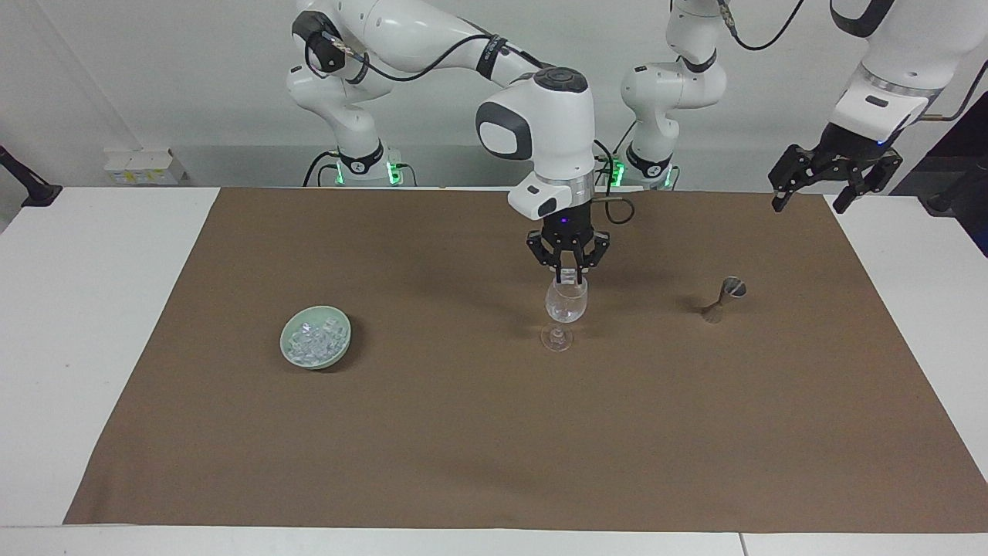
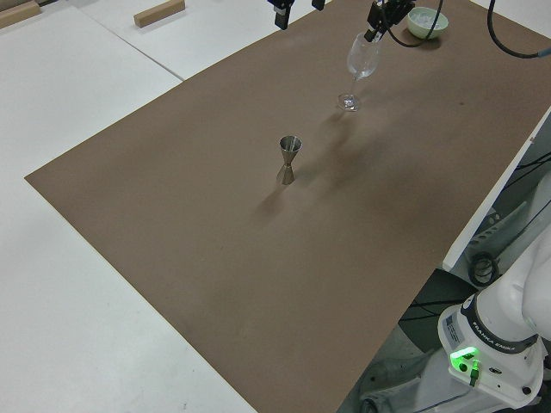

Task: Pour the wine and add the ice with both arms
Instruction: 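Tilt the ice cup with the right gripper to pour ice into glass, then carry the ice cup back and lower it with the right gripper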

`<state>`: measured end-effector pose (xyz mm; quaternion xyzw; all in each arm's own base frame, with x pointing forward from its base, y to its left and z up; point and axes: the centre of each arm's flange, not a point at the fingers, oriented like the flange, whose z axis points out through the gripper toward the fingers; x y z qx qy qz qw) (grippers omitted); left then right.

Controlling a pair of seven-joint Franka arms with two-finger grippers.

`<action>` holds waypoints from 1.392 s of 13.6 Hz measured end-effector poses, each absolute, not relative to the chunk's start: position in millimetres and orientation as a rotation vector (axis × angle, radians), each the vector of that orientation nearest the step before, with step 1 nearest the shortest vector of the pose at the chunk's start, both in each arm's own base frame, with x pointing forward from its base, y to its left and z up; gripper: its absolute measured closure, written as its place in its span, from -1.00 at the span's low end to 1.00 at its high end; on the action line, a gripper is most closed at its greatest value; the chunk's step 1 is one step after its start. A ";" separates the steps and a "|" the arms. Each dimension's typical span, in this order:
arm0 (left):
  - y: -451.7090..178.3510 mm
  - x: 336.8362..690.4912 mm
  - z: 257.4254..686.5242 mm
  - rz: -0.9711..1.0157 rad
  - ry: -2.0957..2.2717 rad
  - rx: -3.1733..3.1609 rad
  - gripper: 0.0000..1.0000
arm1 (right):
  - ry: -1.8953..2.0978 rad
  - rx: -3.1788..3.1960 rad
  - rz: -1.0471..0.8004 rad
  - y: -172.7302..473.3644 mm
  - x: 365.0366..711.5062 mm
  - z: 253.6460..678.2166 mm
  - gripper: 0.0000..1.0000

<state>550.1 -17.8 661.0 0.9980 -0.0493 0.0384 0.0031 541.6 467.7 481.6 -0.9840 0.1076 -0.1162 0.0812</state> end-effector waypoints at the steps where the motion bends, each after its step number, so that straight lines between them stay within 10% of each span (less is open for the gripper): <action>1: -17.8 550.1 661.0 0.120 -0.155 3.129 -1.00 | 0.321 -2.942 -0.349 467.7 541.7 481.6 0.25; 19: -25.3 549.8 661.0 0.120 -0.173 3.127 -1.00 | 0.513 -2.968 -0.500 382.6 547.7 588.2 0.03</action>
